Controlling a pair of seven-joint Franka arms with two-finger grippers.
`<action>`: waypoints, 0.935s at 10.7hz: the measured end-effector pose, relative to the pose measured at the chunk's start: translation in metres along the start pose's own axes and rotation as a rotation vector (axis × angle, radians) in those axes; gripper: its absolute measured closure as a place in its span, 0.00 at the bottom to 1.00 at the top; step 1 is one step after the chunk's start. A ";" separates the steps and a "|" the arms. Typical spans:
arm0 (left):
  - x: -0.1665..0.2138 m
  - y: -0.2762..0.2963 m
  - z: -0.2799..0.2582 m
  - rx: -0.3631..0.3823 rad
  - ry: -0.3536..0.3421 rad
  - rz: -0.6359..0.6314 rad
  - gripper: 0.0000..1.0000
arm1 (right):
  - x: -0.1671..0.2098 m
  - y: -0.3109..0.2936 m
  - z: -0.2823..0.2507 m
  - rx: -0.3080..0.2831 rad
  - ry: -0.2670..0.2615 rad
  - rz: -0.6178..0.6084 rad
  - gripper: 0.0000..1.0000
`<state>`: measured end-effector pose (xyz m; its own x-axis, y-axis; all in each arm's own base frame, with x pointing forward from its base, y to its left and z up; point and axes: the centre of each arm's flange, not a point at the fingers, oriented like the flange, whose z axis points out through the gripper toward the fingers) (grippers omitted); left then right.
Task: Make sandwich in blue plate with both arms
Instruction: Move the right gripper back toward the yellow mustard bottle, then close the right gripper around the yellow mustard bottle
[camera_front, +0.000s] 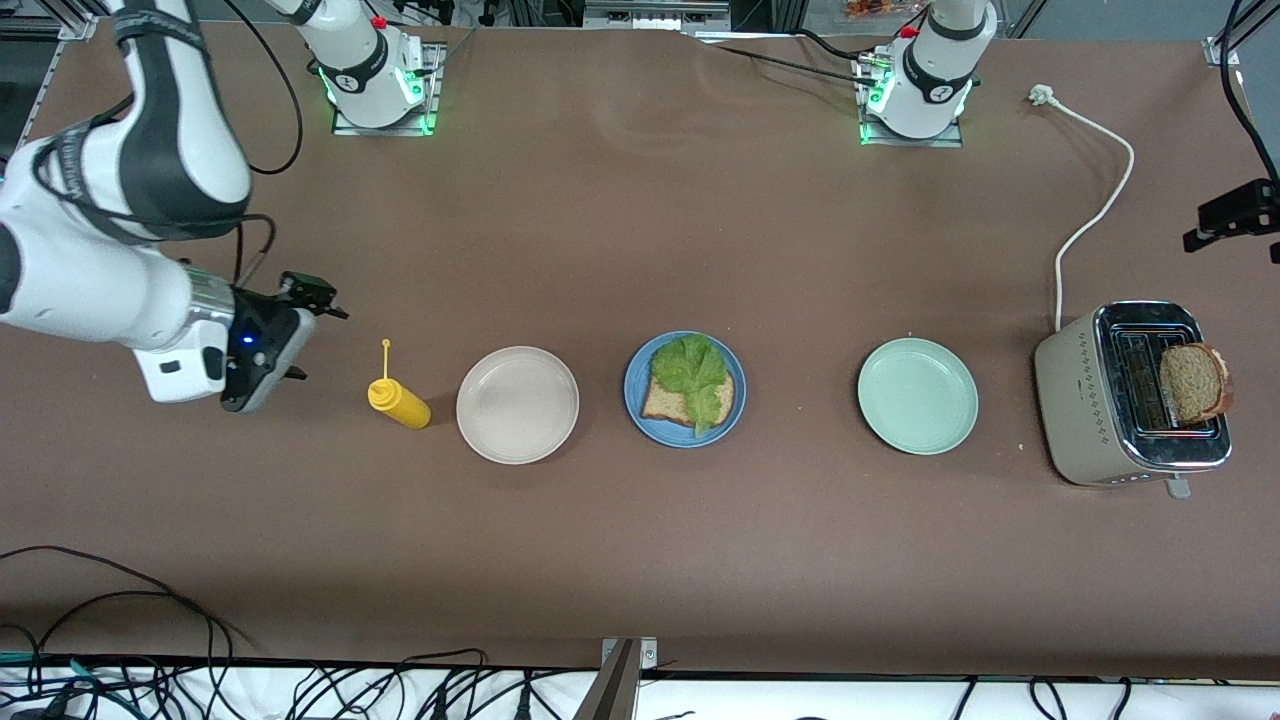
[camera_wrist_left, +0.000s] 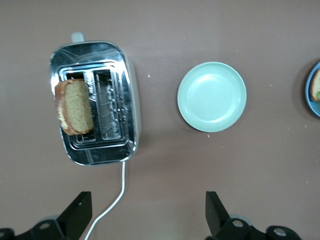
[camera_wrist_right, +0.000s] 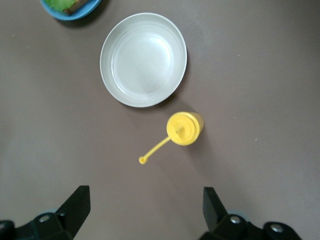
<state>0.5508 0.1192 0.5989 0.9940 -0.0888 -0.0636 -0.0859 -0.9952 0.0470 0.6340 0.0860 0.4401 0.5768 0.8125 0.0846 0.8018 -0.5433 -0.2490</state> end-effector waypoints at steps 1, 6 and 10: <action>0.003 -0.007 0.005 -0.001 0.003 -0.010 0.00 | -0.018 0.013 -0.001 0.025 0.016 -0.049 0.00; 0.016 0.022 0.011 -0.002 0.001 0.046 0.00 | -0.094 0.080 0.034 0.133 0.143 -0.227 0.00; 0.027 0.104 0.007 0.077 -0.013 0.164 0.00 | -0.135 0.127 0.113 0.239 0.381 -0.382 0.00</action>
<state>0.5687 0.0132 0.5954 0.9653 -0.2504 -0.0746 -0.2525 -0.9674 -0.0189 0.6403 -0.0689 0.2878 0.3049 0.7840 0.5407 0.9318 -0.1282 -0.3396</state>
